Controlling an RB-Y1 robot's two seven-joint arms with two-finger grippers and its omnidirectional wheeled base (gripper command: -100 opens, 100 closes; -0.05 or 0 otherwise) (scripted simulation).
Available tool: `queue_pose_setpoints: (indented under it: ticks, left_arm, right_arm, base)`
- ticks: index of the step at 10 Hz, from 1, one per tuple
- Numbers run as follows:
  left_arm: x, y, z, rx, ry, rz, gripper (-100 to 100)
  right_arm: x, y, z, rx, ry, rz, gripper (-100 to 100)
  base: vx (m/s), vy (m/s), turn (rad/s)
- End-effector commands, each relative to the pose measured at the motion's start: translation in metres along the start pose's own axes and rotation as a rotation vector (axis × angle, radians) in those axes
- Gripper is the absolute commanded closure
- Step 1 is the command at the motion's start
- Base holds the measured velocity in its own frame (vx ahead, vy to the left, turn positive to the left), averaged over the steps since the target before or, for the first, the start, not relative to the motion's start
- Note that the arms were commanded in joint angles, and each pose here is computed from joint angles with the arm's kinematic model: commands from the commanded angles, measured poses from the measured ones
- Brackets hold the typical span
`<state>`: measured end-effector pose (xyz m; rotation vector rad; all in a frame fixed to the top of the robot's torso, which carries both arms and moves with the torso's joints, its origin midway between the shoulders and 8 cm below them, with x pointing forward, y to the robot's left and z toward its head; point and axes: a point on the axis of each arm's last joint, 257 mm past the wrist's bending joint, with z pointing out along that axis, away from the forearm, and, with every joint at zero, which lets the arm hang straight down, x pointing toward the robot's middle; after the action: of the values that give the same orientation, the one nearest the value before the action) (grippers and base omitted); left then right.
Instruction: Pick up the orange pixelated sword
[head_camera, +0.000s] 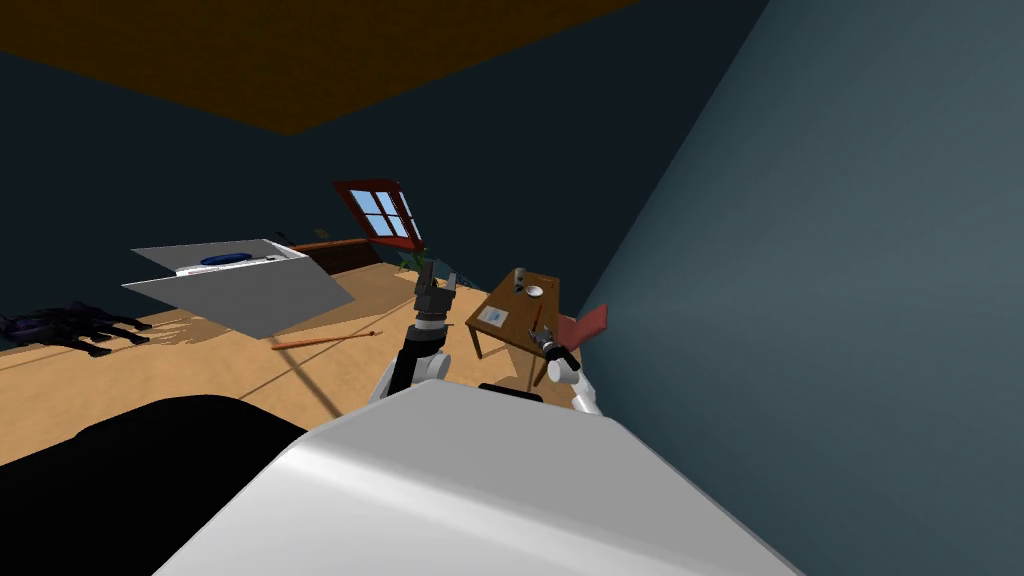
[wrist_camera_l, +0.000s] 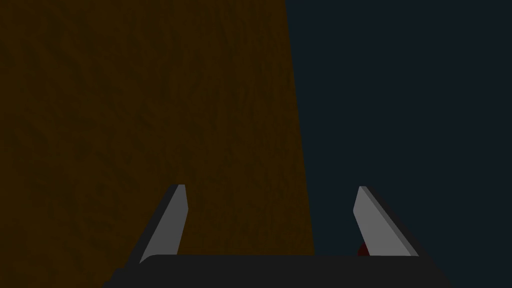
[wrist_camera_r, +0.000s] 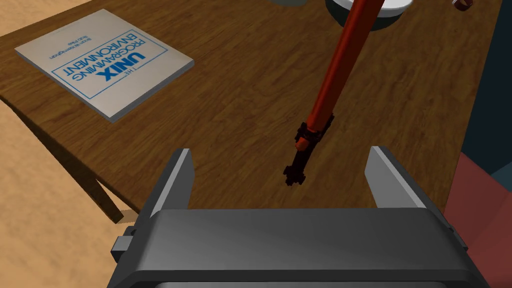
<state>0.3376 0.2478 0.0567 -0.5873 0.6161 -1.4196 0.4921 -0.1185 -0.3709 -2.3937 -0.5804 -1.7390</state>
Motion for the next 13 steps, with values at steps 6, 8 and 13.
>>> queue_pose_setpoints:
  ticks: [6, 8, 13]
  left_arm:
    - [0.0, 0.0, 0.0, 0.0, 0.0, 0.0, 0]
    - [0.0, 0.0, 0.0, 0.0, 0.0, 0.0, 0]
    - [0.0, 0.0, 0.0, 0.0, 0.0, 0.0, 0]
  right_arm:
    - [-0.026, 0.006, 0.021, 0.054, -0.134, 0.146, -100]
    - [-0.031, 0.017, 0.024, 0.049, -0.163, 0.173, -100]
    - [-0.025, -0.018, 0.037, 0.079, -0.152, 0.158, -100]
  base:
    - [0.071, -0.05, 0.11]
    - [0.061, -0.055, 0.061]
    - [0.023, -0.03, -0.072]
